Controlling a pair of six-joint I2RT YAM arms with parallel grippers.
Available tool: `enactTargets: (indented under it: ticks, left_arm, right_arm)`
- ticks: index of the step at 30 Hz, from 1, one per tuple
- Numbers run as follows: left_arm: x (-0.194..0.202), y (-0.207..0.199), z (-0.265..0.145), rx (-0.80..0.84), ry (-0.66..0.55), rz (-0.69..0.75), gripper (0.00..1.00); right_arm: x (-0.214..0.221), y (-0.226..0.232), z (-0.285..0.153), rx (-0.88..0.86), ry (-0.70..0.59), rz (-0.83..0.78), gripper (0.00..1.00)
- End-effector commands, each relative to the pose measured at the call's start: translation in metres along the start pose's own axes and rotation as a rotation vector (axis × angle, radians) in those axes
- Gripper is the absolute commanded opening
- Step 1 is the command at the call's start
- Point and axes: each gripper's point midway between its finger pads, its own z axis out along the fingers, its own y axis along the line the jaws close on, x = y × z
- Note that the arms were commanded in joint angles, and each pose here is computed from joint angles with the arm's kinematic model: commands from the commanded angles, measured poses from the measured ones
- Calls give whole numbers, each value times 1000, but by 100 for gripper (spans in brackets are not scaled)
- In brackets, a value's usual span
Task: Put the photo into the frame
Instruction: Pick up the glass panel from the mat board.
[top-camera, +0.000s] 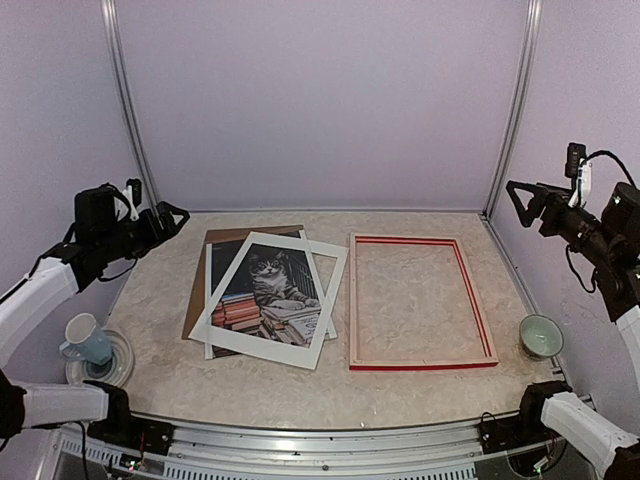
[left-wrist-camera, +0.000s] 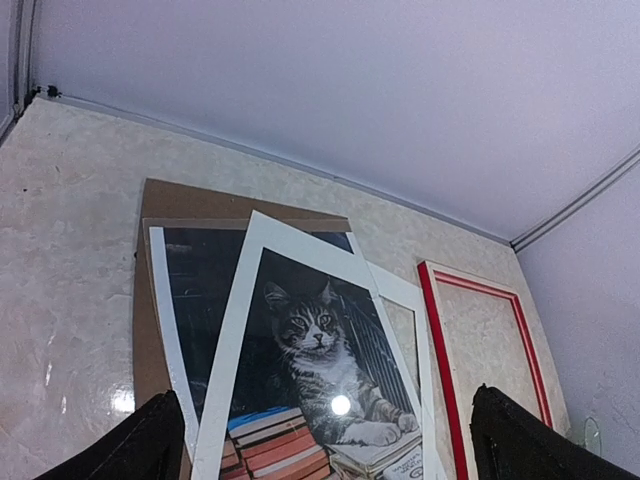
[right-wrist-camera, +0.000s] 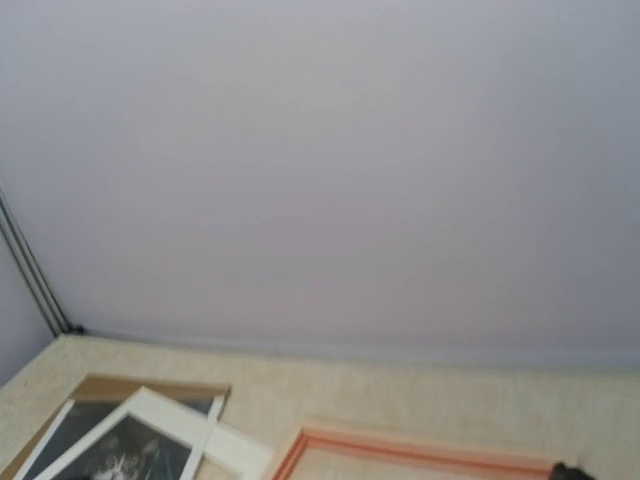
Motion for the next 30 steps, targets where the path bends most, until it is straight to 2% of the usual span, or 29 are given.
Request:
enactTargets:
  ticks: [1,2,6,9,12,15,19,23,30]
  left_arm:
    - [-23,-9,-26,-126,-115,85,99]
    - [-23,-8,-31,-112,-130,54,99]
    - [0,38,-37,-187,-120,-178,99]
    - [14,43,-30,-134,-88,-224,99]
    - [12,36,-27,-148,-87,-175,99]
    - [5,25,-28,-196,-101,-88,99]
    - [13,8,-15,-196,-60,22,99]
    - [24,-2,-5,-201,-18,109,99]
    - [45,-14,6,-199,43,168,99]
  right_arm:
    - [20,-15,-9,114,83,130,99]
    - [18,-17,-11,134,77,143,99]
    - [11,-11,-18,114,41,115,99]
    - [12,-15,-17,138,56,117,99]
    - [21,-24,-12,178,109,138,99]
    - [42,-29,0,177,222,172,99]
    - [85,-21,25,66,405,292,99]
    - [109,-16,38,17,453,369,99]
    - [142,14,68,-32,552,360,99]
